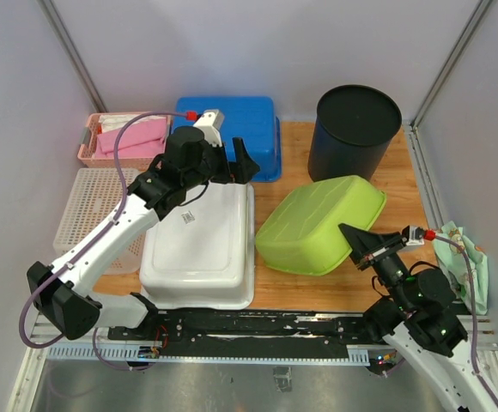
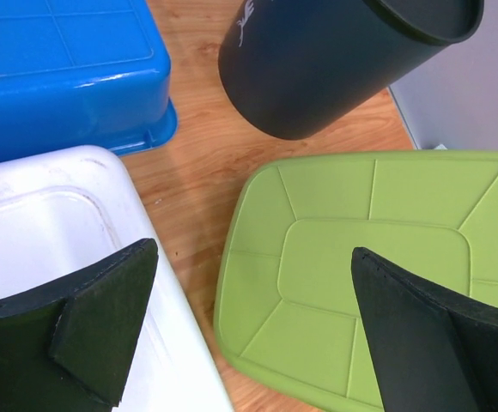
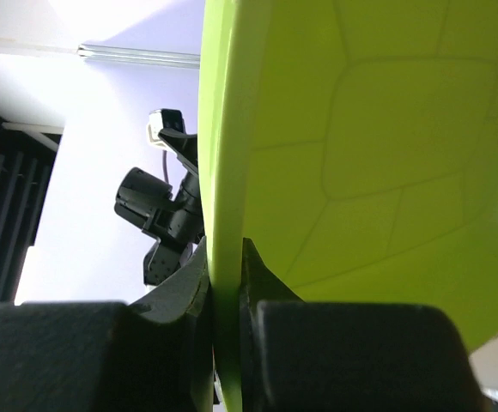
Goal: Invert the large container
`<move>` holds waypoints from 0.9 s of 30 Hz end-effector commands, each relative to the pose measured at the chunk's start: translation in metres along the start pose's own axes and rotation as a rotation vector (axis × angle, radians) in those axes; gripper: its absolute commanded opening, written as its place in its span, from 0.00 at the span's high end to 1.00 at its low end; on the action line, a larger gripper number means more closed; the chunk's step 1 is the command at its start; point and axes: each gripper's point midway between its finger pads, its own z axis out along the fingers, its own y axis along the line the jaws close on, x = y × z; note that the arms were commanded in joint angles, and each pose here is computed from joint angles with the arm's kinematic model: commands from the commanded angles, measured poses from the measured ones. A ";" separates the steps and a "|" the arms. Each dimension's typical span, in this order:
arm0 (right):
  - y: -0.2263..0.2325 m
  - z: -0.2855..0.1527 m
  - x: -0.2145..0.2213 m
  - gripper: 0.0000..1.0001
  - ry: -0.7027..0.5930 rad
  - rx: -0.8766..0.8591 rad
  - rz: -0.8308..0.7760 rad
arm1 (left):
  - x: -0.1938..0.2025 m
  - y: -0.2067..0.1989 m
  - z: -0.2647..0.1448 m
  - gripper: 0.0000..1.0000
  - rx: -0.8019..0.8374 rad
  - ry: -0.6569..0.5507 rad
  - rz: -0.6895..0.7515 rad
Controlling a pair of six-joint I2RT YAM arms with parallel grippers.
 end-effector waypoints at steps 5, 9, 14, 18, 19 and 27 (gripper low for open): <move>-0.130 -0.069 -0.032 0.86 -0.103 0.654 -0.177 | -0.002 -0.001 -0.001 0.01 0.014 -0.004 0.039; -0.136 -0.088 -0.051 0.84 -0.175 0.729 -0.250 | -0.003 0.000 -0.002 0.01 0.012 -0.009 0.042; -0.151 -0.109 -0.076 0.82 -0.248 0.830 -0.400 | -0.002 0.002 -0.002 0.01 0.002 -0.007 0.048; -0.165 -0.112 -0.076 0.77 -0.220 0.890 -0.461 | 0.001 0.005 -0.001 0.01 -0.010 -0.005 0.048; -0.167 -0.112 -0.075 0.76 -0.213 0.905 -0.467 | 0.001 0.005 -0.001 0.01 -0.009 -0.005 0.048; -0.185 -0.107 -0.064 0.69 -0.146 0.967 -0.478 | 0.003 0.005 -0.005 0.01 -0.002 -0.003 0.058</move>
